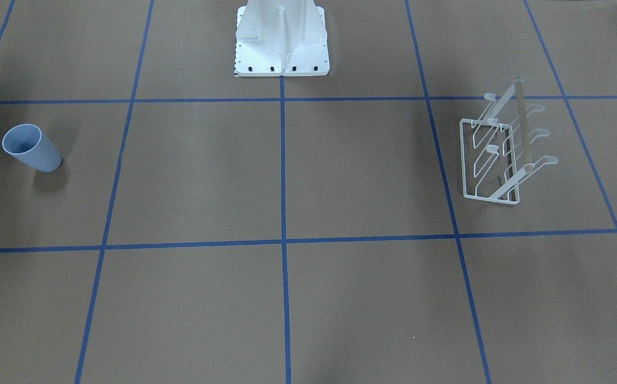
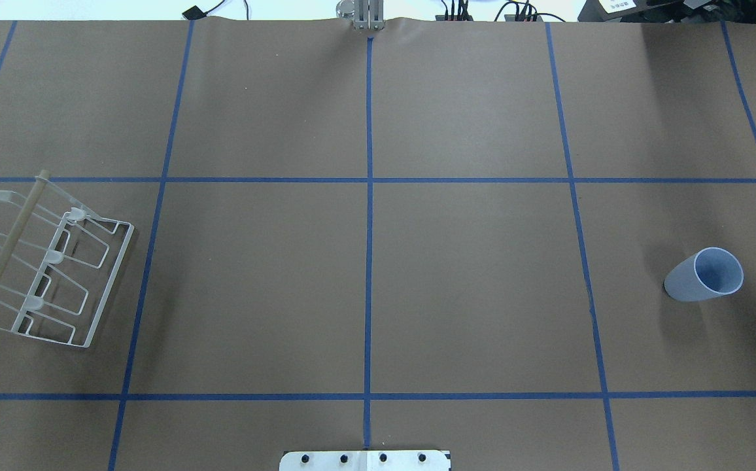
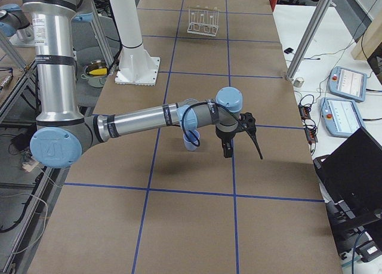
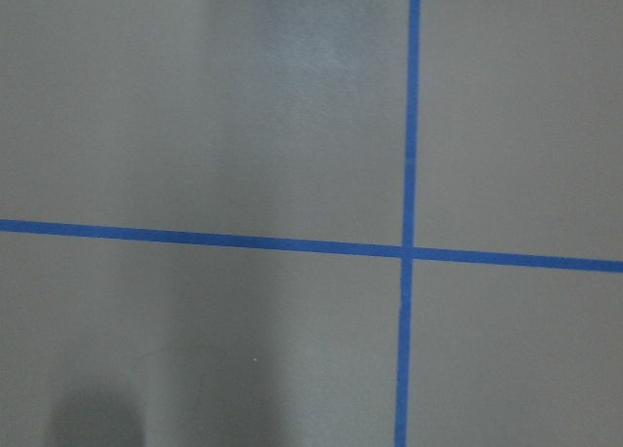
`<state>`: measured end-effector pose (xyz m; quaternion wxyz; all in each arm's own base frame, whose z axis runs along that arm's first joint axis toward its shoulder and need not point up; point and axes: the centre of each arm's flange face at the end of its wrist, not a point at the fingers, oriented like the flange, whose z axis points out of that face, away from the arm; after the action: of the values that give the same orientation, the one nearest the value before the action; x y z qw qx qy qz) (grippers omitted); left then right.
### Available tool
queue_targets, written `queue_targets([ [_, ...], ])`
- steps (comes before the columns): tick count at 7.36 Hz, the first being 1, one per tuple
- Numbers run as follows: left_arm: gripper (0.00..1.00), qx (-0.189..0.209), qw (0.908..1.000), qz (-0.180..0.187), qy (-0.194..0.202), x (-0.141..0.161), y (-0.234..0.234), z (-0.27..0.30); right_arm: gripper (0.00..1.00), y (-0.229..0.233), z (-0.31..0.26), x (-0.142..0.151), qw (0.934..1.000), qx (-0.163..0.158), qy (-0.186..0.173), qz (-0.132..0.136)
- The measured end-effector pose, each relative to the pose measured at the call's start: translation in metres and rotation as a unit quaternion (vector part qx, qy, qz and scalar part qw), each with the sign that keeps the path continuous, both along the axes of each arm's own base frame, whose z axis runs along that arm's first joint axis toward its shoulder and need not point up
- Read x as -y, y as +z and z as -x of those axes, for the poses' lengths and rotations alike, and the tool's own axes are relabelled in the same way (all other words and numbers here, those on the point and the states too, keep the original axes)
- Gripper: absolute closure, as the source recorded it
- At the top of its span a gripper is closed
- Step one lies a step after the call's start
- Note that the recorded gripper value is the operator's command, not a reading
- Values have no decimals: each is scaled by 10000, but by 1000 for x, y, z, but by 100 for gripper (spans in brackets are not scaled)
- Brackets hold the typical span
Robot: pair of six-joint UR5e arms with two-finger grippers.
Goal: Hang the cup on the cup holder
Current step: 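Reach the right gripper down to the light blue cup and grasp its rim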
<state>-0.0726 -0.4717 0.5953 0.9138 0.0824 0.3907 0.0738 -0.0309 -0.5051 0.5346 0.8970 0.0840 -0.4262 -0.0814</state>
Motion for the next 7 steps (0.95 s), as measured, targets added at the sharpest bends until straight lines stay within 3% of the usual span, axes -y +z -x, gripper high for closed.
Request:
queue_targets([
  [2,1,-22,10000,10,1,0,0,0,0,12,38,-29,9968,361,-493,-520],
  [3,1,-27,10000,6,-1,0,0,0,0,18,52,-39,9951,401,-666,-610],
  [7,1,-29,10000,8,-7,0,0,0,0,24,87,-55,9911,469,-1086,-604],
])
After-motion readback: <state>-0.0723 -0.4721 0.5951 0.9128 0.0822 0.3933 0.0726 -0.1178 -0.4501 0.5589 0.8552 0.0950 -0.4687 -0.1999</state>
